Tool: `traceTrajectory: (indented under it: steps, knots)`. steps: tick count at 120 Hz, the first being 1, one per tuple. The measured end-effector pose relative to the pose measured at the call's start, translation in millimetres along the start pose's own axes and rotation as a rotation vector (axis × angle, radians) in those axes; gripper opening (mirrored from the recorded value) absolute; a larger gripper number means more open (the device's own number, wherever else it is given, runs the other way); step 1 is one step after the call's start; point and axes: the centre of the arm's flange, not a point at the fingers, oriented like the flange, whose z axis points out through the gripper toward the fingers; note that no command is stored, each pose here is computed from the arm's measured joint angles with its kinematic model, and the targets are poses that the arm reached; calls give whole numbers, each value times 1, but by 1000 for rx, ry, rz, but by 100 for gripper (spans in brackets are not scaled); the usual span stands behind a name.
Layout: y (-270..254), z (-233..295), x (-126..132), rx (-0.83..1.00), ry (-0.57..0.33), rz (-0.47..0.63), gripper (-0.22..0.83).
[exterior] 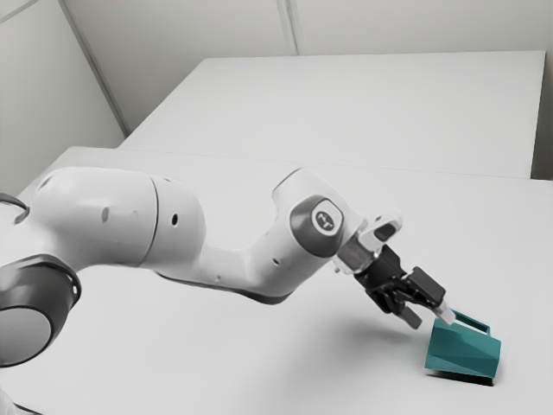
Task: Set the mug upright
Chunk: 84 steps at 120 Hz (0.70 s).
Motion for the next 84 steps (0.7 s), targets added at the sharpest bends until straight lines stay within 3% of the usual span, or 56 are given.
traceTrajectory:
  steps: [48, 62, 84]
  knots:
    - [10, 27, -6, -25, -22, 19, 60]
    - [15, 30, -3, -24, -20, 36, 47]
    - [18, 32, -3, -23, -21, 49, 18]
